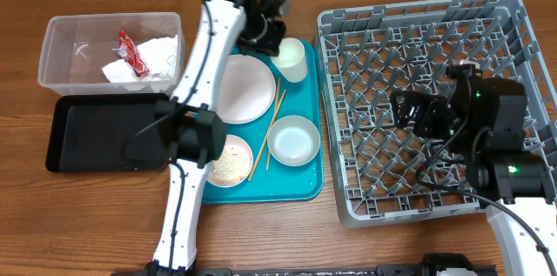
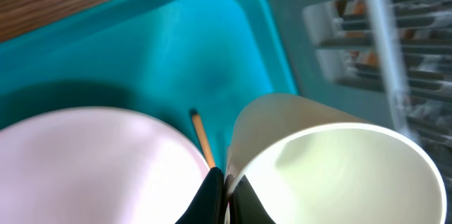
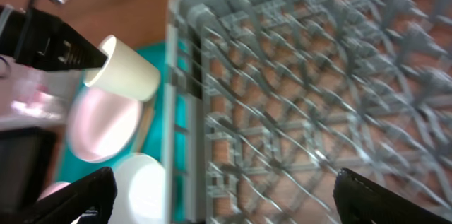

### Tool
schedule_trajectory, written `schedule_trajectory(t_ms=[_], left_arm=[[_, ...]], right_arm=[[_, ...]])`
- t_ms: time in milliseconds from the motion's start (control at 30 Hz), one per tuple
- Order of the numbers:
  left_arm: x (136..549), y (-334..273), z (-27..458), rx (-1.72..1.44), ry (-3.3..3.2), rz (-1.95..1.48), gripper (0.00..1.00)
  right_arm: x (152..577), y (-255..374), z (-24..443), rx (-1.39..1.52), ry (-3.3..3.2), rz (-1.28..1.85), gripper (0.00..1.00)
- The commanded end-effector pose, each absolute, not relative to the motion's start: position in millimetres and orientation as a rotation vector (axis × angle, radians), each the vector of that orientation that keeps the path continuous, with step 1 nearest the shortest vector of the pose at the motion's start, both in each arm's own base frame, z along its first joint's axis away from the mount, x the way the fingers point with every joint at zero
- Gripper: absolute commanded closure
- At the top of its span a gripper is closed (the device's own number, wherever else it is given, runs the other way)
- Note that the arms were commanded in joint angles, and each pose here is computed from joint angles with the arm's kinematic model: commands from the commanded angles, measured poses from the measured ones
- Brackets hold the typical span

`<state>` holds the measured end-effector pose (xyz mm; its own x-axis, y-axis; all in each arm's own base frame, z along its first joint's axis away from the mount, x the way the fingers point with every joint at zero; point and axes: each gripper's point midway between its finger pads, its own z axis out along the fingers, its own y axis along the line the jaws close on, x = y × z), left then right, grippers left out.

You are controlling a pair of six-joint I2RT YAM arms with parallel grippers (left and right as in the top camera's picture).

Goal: Sort waste into correct bins and load items into the dishwasher
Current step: 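Grasp the white paper cup with the left gripper and lift it, then hand the paper cup from the left gripper to the right gripper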

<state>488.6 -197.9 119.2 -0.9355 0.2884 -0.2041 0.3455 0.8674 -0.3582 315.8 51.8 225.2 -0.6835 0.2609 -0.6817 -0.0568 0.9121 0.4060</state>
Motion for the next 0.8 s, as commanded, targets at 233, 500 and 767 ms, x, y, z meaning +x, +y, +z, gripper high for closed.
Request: schedule_trajectory(t_ms=[233,500,767], left_arm=[[473,-183,270,0.373,2.396,-1.599,0.96],[458,-200,315,0.392,2.182,-1.940,0.96],[436,-222,338,0.477,2.169,-1.948,0.96]], right_arm=[[335,108,296,0.071,2.020,0.986,0.00],[343,154,315,-0.201,1.898,1.268,0.07],[342,160,317,-0.250,1.881,1.338,0.07]])
